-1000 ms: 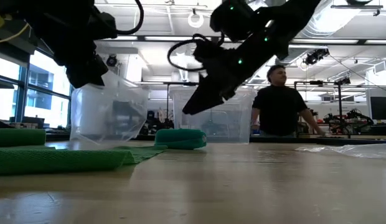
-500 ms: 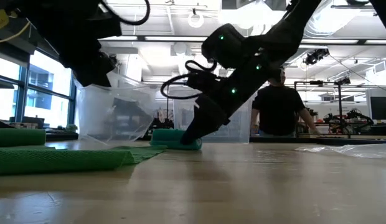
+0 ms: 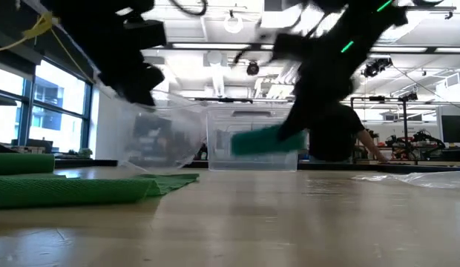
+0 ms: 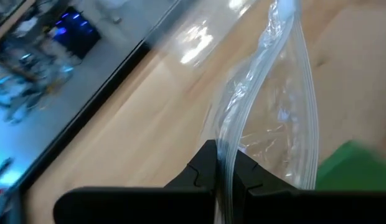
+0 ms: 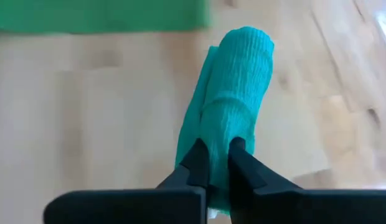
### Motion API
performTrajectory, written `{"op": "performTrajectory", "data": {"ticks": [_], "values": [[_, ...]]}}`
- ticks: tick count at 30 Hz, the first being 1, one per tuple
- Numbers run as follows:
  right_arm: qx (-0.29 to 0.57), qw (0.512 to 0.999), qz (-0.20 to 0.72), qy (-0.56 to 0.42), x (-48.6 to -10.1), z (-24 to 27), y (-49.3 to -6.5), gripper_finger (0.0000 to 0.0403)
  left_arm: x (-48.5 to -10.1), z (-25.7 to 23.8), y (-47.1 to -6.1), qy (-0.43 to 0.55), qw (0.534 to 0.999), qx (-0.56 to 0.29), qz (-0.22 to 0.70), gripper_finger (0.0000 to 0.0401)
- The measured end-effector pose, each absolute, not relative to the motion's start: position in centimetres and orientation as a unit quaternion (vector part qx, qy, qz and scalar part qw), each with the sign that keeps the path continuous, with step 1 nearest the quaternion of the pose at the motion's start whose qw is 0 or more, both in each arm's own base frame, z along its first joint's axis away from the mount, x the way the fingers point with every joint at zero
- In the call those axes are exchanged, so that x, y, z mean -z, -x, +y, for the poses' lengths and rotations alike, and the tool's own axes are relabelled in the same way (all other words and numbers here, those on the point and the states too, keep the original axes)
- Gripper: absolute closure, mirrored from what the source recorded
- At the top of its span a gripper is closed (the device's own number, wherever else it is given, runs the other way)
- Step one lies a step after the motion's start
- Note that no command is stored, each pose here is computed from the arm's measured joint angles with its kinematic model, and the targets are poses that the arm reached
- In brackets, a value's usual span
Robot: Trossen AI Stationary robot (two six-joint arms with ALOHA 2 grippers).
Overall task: Roll bandage
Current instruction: Put the blue bandage into the left transparent zip bag
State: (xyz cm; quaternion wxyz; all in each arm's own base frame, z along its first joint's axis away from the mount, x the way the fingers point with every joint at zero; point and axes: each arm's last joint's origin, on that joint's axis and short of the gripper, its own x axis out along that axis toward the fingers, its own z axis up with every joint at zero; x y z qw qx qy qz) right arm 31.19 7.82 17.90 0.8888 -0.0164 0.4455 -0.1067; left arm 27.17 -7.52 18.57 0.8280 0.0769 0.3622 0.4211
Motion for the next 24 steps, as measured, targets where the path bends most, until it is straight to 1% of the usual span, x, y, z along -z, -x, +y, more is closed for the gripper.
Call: {"op": "performTrajectory", "data": {"ticks": [4, 8, 10, 14, 17, 20, 24], "values": [[0.075, 0.926, 0.369, -0.014, -21.6, 11.3, -29.0, 0.0392, -19.1, -7.9, -29.4, -0.056, 0.868, -0.364, 0.332, 0.0401], [0.082, 0.958, 0.274, -0.018, -24.1, 13.3, -28.2, 0.039, -20.0, -8.0, -31.1, -0.045, 0.901, -0.312, 0.298, 0.0401], [0.098, 0.964, 0.247, -0.011, -24.6, 13.5, -28.3, 0.0391, -20.4, -7.9, -31.7, -0.043, 0.911, -0.296, 0.285, 0.0401], [0.157, 0.96, 0.232, 0.0, -24.2, 12.8, -28.8, 0.0392, -20.7, -7.4, -32.3, -0.036, 0.922, -0.268, 0.278, 0.0401], [0.182, 0.954, 0.237, -0.009, -23.5, 11.9, -29.6, 0.0392, -20.9, -7.1, -32.6, -0.034, 0.926, -0.257, 0.274, 0.0401], [0.186, 0.949, 0.253, -0.02, -22.8, 11.0, -30.1, 0.0392, -21.1, -7.2, -32.8, -0.047, 0.929, -0.252, 0.268, 0.0401], [0.183, 0.933, 0.303, -0.062, -21.7, 9.8, -30.3, 0.0392, -21.4, -7.2, -33.0, -0.062, 0.933, -0.247, 0.253, 0.0401]]}}
